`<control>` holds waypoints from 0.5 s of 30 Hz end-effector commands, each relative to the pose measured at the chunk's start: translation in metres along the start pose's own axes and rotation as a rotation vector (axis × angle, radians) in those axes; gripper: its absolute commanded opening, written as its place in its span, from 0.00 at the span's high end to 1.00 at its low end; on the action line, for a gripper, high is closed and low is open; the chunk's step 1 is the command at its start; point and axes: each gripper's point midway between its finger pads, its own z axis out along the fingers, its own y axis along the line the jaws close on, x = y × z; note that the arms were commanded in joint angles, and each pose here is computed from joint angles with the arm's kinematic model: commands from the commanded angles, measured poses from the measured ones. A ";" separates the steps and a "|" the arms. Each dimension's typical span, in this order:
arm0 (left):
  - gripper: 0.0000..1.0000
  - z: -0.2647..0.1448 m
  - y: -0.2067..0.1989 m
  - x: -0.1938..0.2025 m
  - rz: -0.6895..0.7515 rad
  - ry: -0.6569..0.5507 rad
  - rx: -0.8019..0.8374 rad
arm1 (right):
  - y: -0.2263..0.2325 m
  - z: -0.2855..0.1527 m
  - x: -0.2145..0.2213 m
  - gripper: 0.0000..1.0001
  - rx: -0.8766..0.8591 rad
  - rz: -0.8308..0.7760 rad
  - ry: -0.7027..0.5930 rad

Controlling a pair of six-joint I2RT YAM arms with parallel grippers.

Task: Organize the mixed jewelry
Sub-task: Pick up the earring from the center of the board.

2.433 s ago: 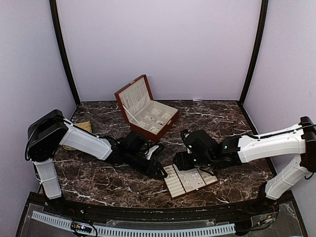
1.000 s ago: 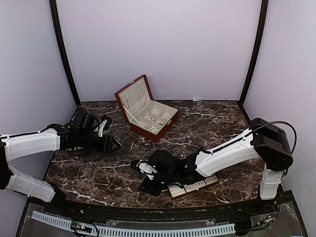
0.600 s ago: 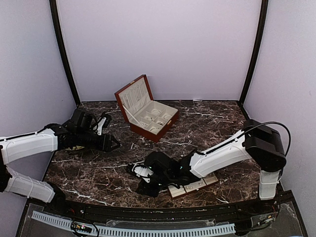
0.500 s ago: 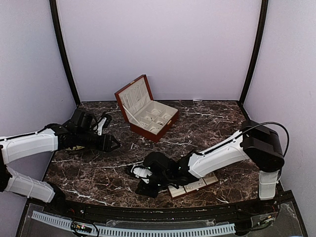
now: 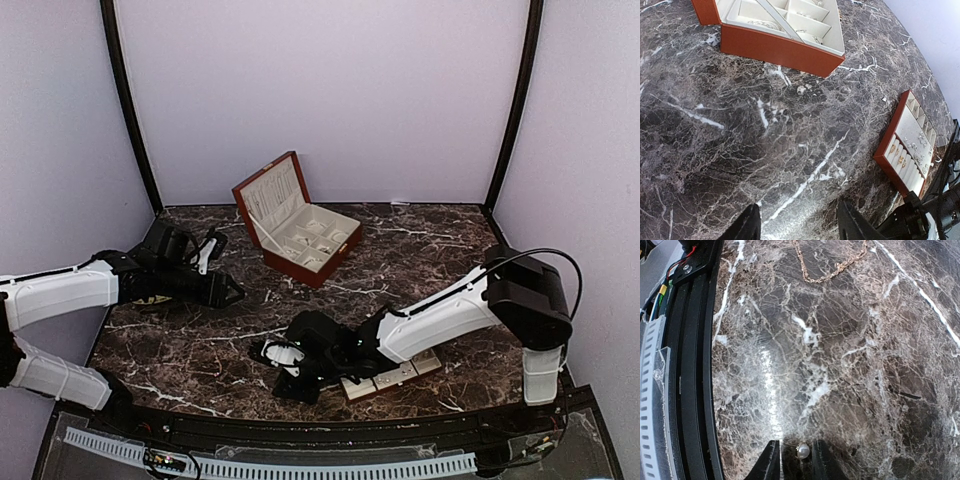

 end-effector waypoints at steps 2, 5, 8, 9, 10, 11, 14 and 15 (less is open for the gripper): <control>0.45 -0.003 -0.004 -0.011 0.020 -0.027 0.018 | 0.007 0.008 -0.005 0.77 -0.022 -0.031 -0.004; 0.45 -0.003 -0.004 -0.011 0.020 -0.027 0.018 | 0.004 0.009 -0.006 0.80 -0.009 -0.027 -0.005; 0.45 -0.002 -0.004 -0.011 0.020 -0.026 0.020 | 0.001 0.009 -0.005 0.86 0.007 -0.017 -0.004; 0.45 -0.002 -0.004 -0.011 0.020 -0.026 0.019 | 0.001 0.010 -0.005 0.88 0.012 -0.016 -0.005; 0.45 -0.002 -0.005 -0.011 0.020 -0.026 0.022 | 0.000 0.009 -0.005 0.89 0.018 -0.013 -0.007; 0.45 -0.002 -0.005 -0.011 0.021 -0.026 0.027 | -0.001 0.008 -0.006 0.91 0.023 -0.011 -0.011; 0.45 -0.001 -0.009 -0.010 0.025 -0.024 0.050 | -0.003 0.002 -0.008 0.95 0.040 -0.001 -0.032; 0.45 -0.001 -0.011 -0.009 0.027 -0.021 0.062 | -0.005 0.000 -0.009 0.97 0.048 0.003 -0.040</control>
